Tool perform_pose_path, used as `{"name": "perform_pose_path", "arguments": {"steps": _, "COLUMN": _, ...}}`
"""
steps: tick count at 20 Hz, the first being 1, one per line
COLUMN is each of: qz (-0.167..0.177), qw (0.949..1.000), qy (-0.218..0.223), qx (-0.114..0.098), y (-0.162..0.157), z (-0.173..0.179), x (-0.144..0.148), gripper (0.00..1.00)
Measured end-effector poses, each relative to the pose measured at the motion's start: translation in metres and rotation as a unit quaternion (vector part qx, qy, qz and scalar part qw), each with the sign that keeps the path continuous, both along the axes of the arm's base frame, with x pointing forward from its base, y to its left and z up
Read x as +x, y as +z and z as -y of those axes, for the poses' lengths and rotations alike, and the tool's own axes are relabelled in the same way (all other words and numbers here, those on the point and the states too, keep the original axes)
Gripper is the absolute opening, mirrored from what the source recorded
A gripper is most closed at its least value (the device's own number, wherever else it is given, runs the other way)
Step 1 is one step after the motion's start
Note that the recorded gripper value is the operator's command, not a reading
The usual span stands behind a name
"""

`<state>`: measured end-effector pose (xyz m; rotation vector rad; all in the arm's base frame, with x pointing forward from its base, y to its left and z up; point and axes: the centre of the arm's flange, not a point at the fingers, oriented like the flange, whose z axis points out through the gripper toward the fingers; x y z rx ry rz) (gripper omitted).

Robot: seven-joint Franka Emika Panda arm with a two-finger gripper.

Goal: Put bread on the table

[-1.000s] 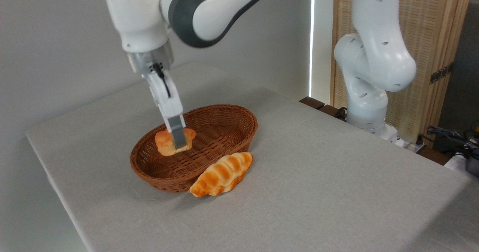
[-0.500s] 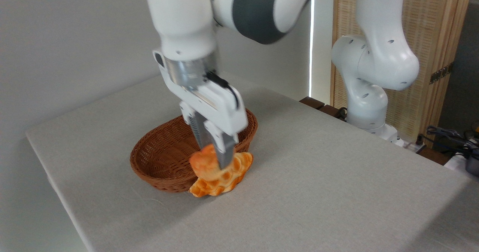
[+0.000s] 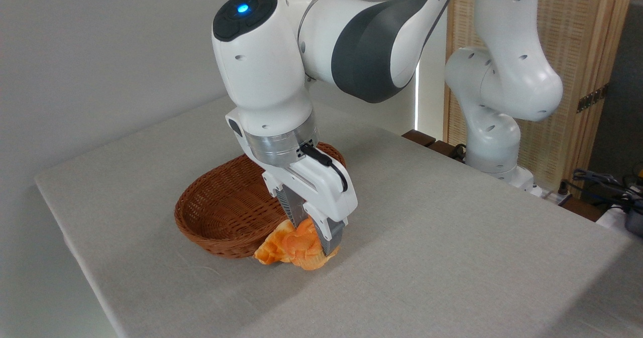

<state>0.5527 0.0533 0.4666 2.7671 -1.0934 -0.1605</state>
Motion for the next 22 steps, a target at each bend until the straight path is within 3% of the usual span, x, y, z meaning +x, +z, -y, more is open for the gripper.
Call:
{"name": "perform_pose_path", "arguments": {"steps": 14, "qz": 0.004, "qw": 1.0000, "qy": -0.001, "qx": 0.000, "y": 0.003, "z": 0.002, "x": 0.002, "gripper": 1.00}}
{"name": "perform_pose_path", "arguments": {"steps": 17, "qz": 0.030, "qw": 0.9995, "qy": -0.009, "qx": 0.001, "y": 0.026, "z": 0.010, "x": 0.009, "gripper": 1.00}}
{"name": "perform_pose_path", "arguments": {"steps": 22, "qz": 0.088, "qw": 0.9951, "qy": -0.044, "qx": -0.003, "y": 0.086, "z": 0.056, "x": 0.012, "gripper": 1.00}}
